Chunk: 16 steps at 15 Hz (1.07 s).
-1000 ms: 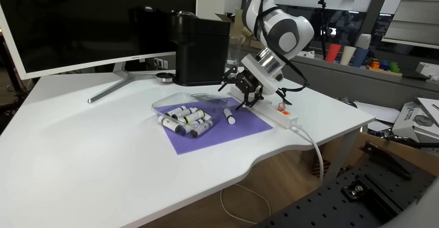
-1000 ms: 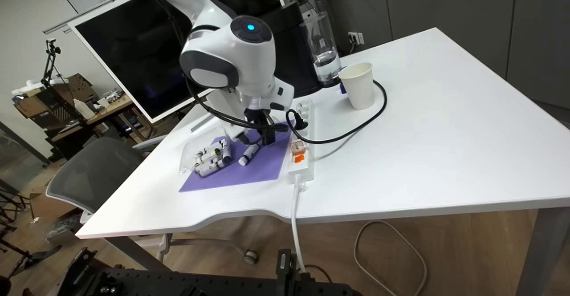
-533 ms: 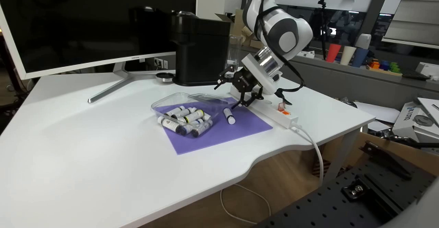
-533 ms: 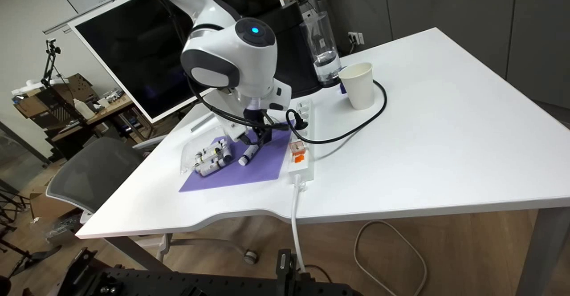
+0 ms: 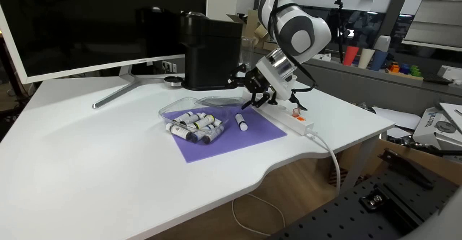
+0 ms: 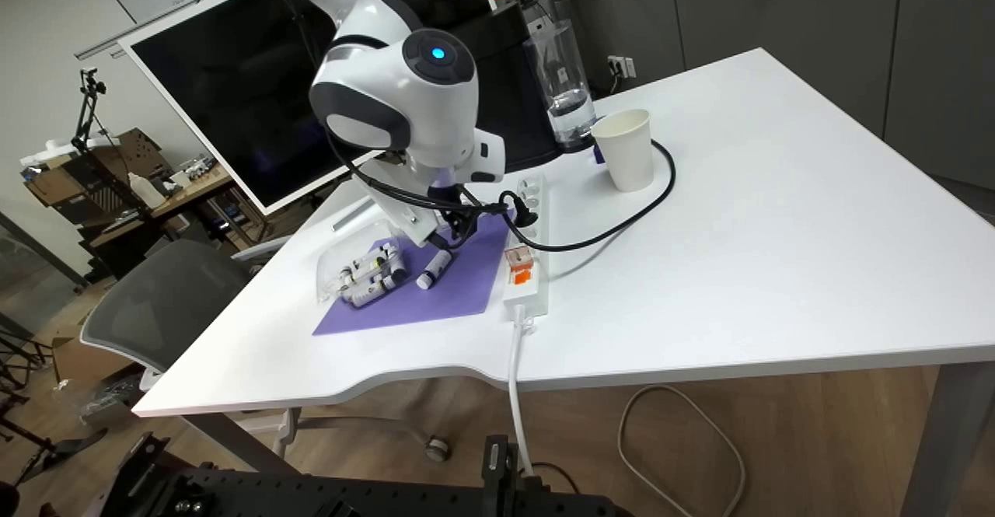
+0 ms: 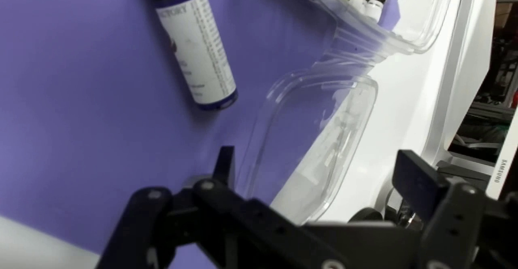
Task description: Close the lid on the clear container
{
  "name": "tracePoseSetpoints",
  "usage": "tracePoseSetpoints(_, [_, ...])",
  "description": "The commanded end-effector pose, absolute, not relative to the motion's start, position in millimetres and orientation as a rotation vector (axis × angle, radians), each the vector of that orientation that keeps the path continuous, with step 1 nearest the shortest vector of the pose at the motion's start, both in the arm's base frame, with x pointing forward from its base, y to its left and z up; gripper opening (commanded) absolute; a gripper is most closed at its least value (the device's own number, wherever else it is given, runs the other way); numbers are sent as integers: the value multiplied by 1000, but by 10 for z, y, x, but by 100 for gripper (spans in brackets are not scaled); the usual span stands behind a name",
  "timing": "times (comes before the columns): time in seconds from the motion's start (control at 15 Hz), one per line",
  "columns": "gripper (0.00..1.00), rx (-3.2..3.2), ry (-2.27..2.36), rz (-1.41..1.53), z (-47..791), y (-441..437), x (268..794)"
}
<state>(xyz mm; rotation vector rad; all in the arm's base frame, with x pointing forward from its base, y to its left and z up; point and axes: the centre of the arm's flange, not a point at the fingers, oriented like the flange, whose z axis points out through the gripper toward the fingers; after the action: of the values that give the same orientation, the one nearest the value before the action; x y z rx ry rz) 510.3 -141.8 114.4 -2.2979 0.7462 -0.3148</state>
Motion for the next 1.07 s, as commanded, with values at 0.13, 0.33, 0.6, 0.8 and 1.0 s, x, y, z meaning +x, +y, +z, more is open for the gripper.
tracePoseSetpoints(0.13, [100,-2320,612,-459,1398,-1317,4963])
tracePoseSetpoints(0.33, [100,-2356,522,-520,1516,-1234,4905])
tracePoseSetpoints(0.6, [100,-2441,392,-616,1690,-1092,4817])
tracePoseSetpoints(0.8, [100,-2489,310,-671,1804,-989,4748])
tracePoseSetpoints(1.0, [100,-2534,228,-723,1922,-902,4689])
